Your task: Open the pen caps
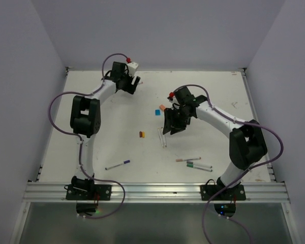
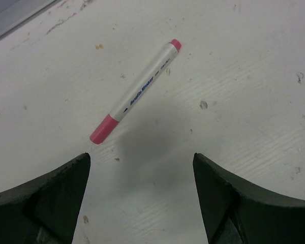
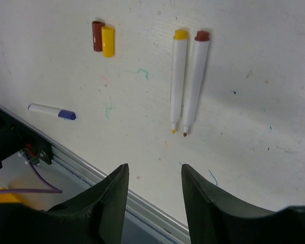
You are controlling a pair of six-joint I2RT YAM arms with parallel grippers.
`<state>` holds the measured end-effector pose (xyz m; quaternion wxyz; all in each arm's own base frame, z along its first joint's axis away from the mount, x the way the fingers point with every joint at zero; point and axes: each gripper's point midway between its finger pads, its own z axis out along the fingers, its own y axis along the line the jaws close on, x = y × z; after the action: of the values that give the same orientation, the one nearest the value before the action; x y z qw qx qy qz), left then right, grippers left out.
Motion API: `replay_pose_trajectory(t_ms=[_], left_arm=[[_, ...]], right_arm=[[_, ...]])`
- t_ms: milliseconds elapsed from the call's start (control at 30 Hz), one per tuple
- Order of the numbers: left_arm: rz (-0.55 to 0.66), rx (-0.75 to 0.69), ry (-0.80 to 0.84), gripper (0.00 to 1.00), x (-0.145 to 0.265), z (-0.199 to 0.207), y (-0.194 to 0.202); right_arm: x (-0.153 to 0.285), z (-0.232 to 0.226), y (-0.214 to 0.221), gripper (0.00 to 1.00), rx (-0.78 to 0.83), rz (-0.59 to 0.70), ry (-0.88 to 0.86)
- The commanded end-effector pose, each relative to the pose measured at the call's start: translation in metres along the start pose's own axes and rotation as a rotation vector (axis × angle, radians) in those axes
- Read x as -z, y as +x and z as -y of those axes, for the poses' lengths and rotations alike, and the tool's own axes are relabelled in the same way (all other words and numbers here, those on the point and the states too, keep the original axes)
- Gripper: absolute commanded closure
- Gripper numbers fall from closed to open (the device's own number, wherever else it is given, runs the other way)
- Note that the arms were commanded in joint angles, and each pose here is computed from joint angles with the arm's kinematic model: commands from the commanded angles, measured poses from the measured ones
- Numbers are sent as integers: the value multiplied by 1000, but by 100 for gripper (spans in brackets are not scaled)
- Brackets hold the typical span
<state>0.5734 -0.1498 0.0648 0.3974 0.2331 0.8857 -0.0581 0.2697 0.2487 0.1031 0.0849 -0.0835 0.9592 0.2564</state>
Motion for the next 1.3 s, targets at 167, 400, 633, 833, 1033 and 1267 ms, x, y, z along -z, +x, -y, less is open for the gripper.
replay_pose_trajectory(t_ms=[167, 400, 633, 833, 1033, 1267], left_arm=[[160, -236, -89, 13, -11, -31, -43], [108, -240, 15, 5, -48, -24, -26], [182, -151, 158, 0, -59, -2, -39], [117, -70, 203, 0, -55, 8, -27], [-9, 88, 240, 0, -50, 21, 5], [-104, 212, 269, 9, -51, 35, 38]], right_arm=[[20, 1, 33, 50, 12, -24, -23], [35, 5, 48, 50, 36, 12, -15], [42, 5, 52, 51, 52, 49, -26], [48, -5, 40, 50, 57, 80, -47], [54, -15, 28, 51, 70, 126, -79], [55, -15, 32, 51, 52, 142, -87]])
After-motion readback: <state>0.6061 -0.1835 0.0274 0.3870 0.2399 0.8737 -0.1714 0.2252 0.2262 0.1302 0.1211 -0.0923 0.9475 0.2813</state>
